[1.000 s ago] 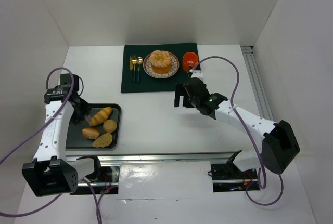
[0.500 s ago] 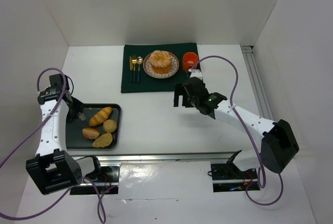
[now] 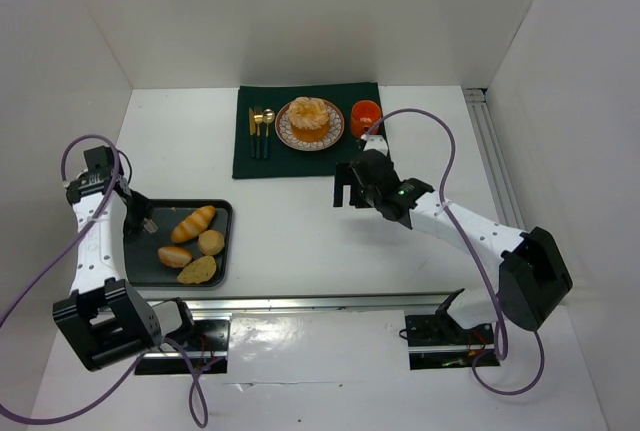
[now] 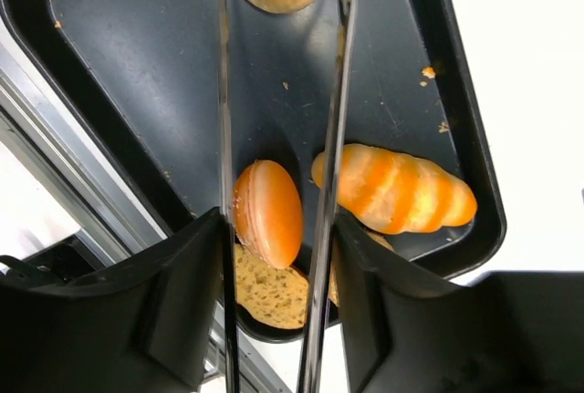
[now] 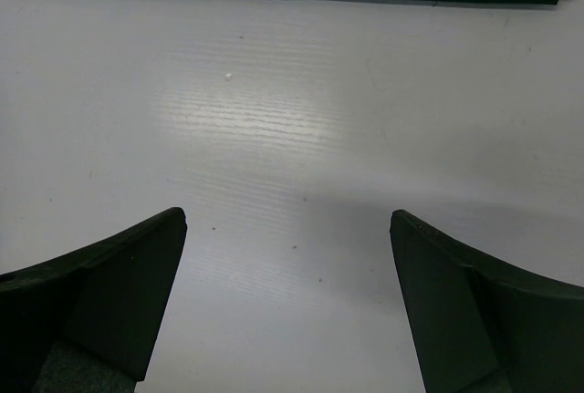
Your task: Place the bread
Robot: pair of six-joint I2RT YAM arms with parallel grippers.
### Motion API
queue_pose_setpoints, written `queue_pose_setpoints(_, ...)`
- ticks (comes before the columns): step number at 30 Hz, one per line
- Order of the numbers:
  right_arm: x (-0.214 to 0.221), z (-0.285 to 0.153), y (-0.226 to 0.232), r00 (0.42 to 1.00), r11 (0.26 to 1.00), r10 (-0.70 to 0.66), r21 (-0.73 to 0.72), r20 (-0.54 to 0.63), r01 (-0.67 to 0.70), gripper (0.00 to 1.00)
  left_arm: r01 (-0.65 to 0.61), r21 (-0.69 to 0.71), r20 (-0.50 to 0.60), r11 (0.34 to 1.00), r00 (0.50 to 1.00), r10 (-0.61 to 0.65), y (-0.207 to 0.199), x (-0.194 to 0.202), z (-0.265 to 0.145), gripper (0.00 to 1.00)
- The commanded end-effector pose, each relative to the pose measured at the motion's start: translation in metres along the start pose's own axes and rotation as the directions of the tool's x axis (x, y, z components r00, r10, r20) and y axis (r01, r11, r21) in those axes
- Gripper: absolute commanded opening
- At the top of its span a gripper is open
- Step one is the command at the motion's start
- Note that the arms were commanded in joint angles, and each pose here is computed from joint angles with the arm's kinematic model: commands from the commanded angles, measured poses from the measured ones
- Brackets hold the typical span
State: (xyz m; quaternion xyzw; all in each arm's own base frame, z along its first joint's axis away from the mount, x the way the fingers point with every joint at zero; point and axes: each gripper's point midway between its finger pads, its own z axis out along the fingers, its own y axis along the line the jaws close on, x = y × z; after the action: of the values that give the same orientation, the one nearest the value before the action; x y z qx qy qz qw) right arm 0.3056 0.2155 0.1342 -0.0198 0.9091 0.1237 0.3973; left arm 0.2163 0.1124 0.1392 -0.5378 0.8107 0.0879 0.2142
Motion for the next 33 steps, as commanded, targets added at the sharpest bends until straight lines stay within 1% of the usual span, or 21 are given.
queue_pose_setpoints(1, -0.004, 0.005, 0.006, 1.0, 1.0, -0.01, -0.009, 0.019, 0.01, 1.0, -0.012, -0.006, 0.015, 1.0, 1.0, 0.012, 0.004, -0.005, 0.005, 0.59)
queue_pose_setpoints(5, -0.005, 0.006, 0.007, 1.0, 1.0, -0.01, -0.009, 0.019, 0.01, 1.0, -0.006, 0.018, 0.03, 1.0, 1.0, 0.005, 0.002, -0.007, -0.003, 0.51)
queue_pose_setpoints(8, -0.017, 0.004, 0.003, 0.998, 0.999, -0.026, 0.026, 0.053, 0.025, 1.0, -0.007, 0.055, 0.059, 0.998, 0.998, 0.003, 0.002, -0.011, -0.022, 0.4)
queue_pose_setpoints(9, -0.022, 0.005, -0.001, 0.997, 0.998, -0.038, 0.056, 0.062, 0.034, 1.0, -0.012, 0.088, 0.087, 0.996, 0.996, 0.004, 0.0, -0.017, -0.034, 0.35)
queue_pose_setpoints(11, -0.027, 0.003, -0.004, 0.996, 0.996, -0.055, 0.073, 0.07, 0.049, 1.0, -0.039, 0.15, 0.103, 0.988, 0.994, 0.023, -0.007, -0.02, -0.05, 0.3)
queue_pose_setpoints(12, -0.029, 0.003, -0.008, 0.995, 0.994, -0.065, 0.097, 0.081, 0.057, 1.0, -0.067, 0.245, 0.116, 0.967, 0.992, 0.039, -0.023, -0.025, -0.067, 0.26)
queue_pose_setpoints(13, -0.032, 0.002, -0.011, 0.993, 0.991, -0.077, 0.114, 0.085, 0.067, 1.0, -0.149, 0.309, 0.145, 0.939, 0.984, 0.108, -0.036, -0.022, -0.08, 0.24)
queue_pose_setpoints(16, -0.039, 0.001, -0.014, 0.992, 0.987, -0.079, 0.148, 0.103, 0.063, 1.0, -0.214, 0.413, 0.212, 0.885, 0.968, 0.135, -0.061, -0.027, -0.121, 0.24)
queue_pose_setpoints(17, -0.037, 0.001, -0.016, 0.992, 0.986, -0.082, 0.152, 0.095, 0.067, 1.0, -0.259, 0.445, 0.223, 0.858, 0.959, 0.174, -0.073, -0.021, -0.131, 0.24)
queue_pose_setpoints(18, -0.037, 0.001, -0.015, 0.993, 0.987, -0.07, 0.151, 0.096, 0.055, 1.0, -0.269, 0.459, 0.202, 0.847, 0.96, 0.195, -0.083, -0.017, -0.134, 0.24)
queue_pose_setpoints(19, -0.039, 0.0, -0.014, 0.994, 0.988, -0.06, 0.15, 0.097, 0.045, 1.0, -0.294, 0.501, 0.207, 0.814, 0.954, 0.218, -0.096, -0.014, -0.146, 0.24)
queue_pose_setpoints(20, -0.043, -0.005, -0.012, 0.993, 0.99, -0.035, 0.141, 0.114, 0.018, 1.0, -0.325, 0.55, 0.203, 0.769, 0.945, 0.255, -0.115, 0.0, -0.156, 0.23)
queue_pose_setpoints(22, -0.05, -0.014, -0.018, 0.988, 0.987, -0.007, 0.159, 0.157, -0.018, 1.0, -0.373, 0.609, 0.198, 0.7, 0.926, 0.321, -0.149, 0.017, -0.164, 0.23)
queue_pose_setpoints(23, -0.052, -0.018, -0.021, 0.984, 0.984, 0.024, 0.167, 0.178, -0.054, 1.0, -0.412, 0.65, 0.215, 0.638, 0.906, 0.365, -0.171, 0.034, -0.176, 0.23)
queue_pose_setpoints(25, -0.062, -0.035, -0.027, 0.972, 0.979, 0.056, 0.179, 0.226, -0.098, 1.0, -0.448, 0.687, 0.224, 0.573, 0.88, 0.419, -0.198, 0.054, -0.183, 0.23)
queue_pose_setpoints(26, -0.061, -0.04, -0.037, 0.969, 0.971, 0.061, 0.212, 0.239, -0.113, 1.0, -0.456, 0.688, 0.234, 0.564, 0.876, 0.422, -0.21, 0.057, -0.189, 0.23)
queue_pose_setpoints(27, -0.067, -0.05, -0.038, 0.957, 0.969, 0.092, 0.197, 0.275, -0.149, 1.0, -0.478, 0.692, 0.226, 0.54, 0.855, 0.468, -0.232, 0.074, -0.182, 0.23)
queue_pose_setpoints(28, -0.069, -0.057, -0.042, 0.953, 0.966, 0.1, 0.203, 0.286, -0.162, 1.0, -0.485, 0.694, 0.225, 0.532, 0.848, 0.48, -0.243, 0.079, -0.181, 0.23)
queue_pose_setpoints(29, -0.066, -0.061, -0.048, 0.95, 0.96, 0.106, 0.218, 0.293, -0.175, 1.0, -0.5, 0.704, 0.239, 0.504, 0.836, 0.494, -0.254, 0.082, -0.187, 0.23)
queue_pose_setpoints(30, -0.068, -0.069, -0.051, 0.942, 0.959, 0.114, 0.211, 0.315, -0.187, 1.0, -0.52, 0.699, 0.233, 0.491, 0.814, 0.532, -0.27, 0.095, -0.177, 0.23)
queue_pose_setpoints(33, -0.063, -0.078, -0.059, 0.939, 0.95, 0.135, 0.227, 0.317, -0.213, 1.0, -0.541, 0.713, 0.258, 0.446, 0.794, 0.551, -0.297, 0.107, -0.184, 0.24)
